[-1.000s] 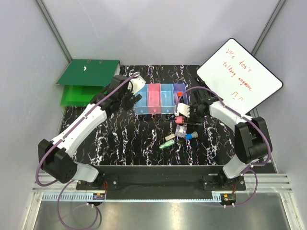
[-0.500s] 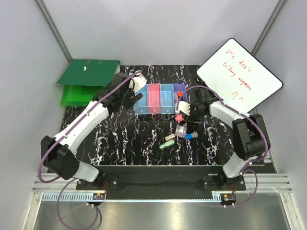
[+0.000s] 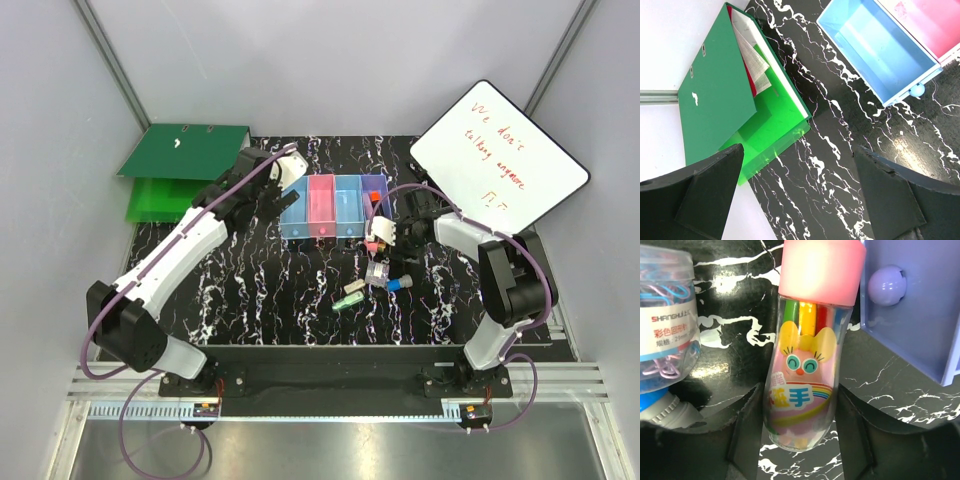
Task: Sort the stationery into containers
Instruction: Pick up the stationery from the center of the board, then place the stationery in the storage box.
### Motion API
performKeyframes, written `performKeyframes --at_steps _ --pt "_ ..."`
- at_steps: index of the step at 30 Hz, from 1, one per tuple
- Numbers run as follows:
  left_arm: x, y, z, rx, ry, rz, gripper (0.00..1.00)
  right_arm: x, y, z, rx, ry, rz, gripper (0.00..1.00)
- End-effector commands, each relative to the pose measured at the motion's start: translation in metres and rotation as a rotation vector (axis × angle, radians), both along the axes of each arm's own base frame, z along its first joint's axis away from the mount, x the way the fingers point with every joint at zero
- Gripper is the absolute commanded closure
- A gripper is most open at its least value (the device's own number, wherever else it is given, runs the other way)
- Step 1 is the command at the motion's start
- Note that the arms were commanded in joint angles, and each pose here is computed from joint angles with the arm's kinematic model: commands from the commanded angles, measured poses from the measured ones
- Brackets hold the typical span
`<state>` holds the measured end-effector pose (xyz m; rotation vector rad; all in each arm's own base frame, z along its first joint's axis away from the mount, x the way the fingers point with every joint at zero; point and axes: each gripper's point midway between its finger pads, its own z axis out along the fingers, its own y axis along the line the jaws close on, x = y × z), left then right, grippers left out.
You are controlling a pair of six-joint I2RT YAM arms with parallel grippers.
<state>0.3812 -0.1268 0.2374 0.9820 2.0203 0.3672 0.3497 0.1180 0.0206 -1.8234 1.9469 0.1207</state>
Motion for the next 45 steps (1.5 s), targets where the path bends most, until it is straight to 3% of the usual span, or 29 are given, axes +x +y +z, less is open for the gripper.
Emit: performKeyframes --at_steps 1,3,15,27,31,39,45 --pt "0.01 -0.004 0.021 -0.024 -0.056 -0.004 0.01 -0.018 -0.003 -0.011 0.002 0.076 -0.014 0.91" --pt "0.011 -0.005 0.023 -0.026 -0.059 -0.004 0.01 -0.018 -0.003 -0.007 0.007 0.072 -0.026 1.0" --pt "-0.013 -0.025 0.017 -0.125 0.016 -0.117 0.01 -0.015 -0.002 0.059 0.085 -0.1 -0.09 1.0" --pt "-0.06 -0.105 0.031 -0.433 0.18 -0.521 0.01 -0.007 0.0 0.173 0.202 -0.412 -0.107 1.0" --pt "-0.07 -0.132 0.042 -0.533 0.239 -0.638 0.01 -0.011 0.008 0.212 0.226 -0.583 -0.069 1.0" --pt "-0.118 -0.18 0.071 -0.779 0.415 -1.007 0.01 -0.016 0.015 0.237 0.186 -0.803 -0.003 1.0" --pt "-0.119 -0.203 0.096 -0.95 0.6 -1.066 0.02 -0.012 0.024 0.253 0.171 -0.932 0.048 1.0"
